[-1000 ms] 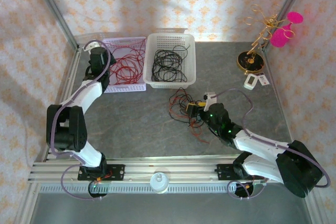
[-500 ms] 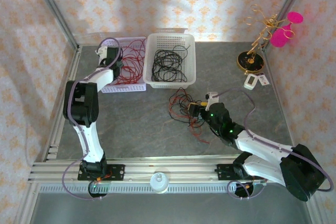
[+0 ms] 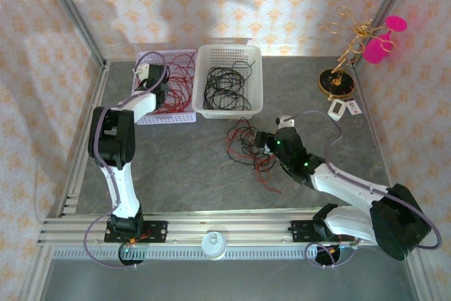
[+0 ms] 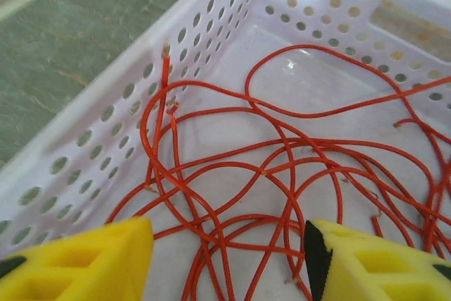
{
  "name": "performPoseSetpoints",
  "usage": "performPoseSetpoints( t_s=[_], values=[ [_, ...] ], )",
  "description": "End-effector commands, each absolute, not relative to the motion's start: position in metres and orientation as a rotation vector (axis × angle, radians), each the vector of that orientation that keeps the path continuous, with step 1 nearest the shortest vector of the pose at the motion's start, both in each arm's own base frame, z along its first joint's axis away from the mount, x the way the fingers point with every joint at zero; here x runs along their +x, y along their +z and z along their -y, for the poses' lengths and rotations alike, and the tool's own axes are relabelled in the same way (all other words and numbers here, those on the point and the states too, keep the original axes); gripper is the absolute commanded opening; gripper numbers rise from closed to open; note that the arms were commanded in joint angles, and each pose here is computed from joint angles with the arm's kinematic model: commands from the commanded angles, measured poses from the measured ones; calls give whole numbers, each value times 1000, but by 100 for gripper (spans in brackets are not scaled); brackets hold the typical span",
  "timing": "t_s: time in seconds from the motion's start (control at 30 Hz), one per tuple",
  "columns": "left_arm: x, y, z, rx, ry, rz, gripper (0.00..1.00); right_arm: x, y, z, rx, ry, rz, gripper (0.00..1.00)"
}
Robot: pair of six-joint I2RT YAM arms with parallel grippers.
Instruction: Untangle the cables
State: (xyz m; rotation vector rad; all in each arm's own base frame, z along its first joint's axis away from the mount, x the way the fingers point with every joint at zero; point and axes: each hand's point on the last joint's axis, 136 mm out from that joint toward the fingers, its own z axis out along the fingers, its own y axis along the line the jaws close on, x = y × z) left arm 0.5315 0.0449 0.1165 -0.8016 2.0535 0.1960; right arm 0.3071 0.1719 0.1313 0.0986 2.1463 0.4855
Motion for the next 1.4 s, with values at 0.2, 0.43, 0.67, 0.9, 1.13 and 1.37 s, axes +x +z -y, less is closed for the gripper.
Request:
performPoseSetpoints(
  t_s=[0.2, 0.43, 0.67, 0.9, 1.13, 1.37],
  values=[
    [494, 224, -42, -723, 164, -1883, 86, 311, 121, -130, 237, 294, -2312, 62],
    [453, 241, -4, -588, 28, -1912, 78, 315, 85, -147, 91, 322, -2439, 56],
    [387, 219, 40, -438, -159, -1981, 76, 333, 58, -148, 58, 227, -2485, 25],
    [345, 217, 72, -257, -334, -2021, 76, 340, 96, -150, 25, 235, -2400, 1],
    [329, 248, 136, 19, -605, -1978, 74, 326, 176, -174, -91, 364, -2265, 0],
    [302, 278, 204, 328, -885, -1878, 74, 293, 262, -200, -249, 668, -2052, 0]
  ],
)
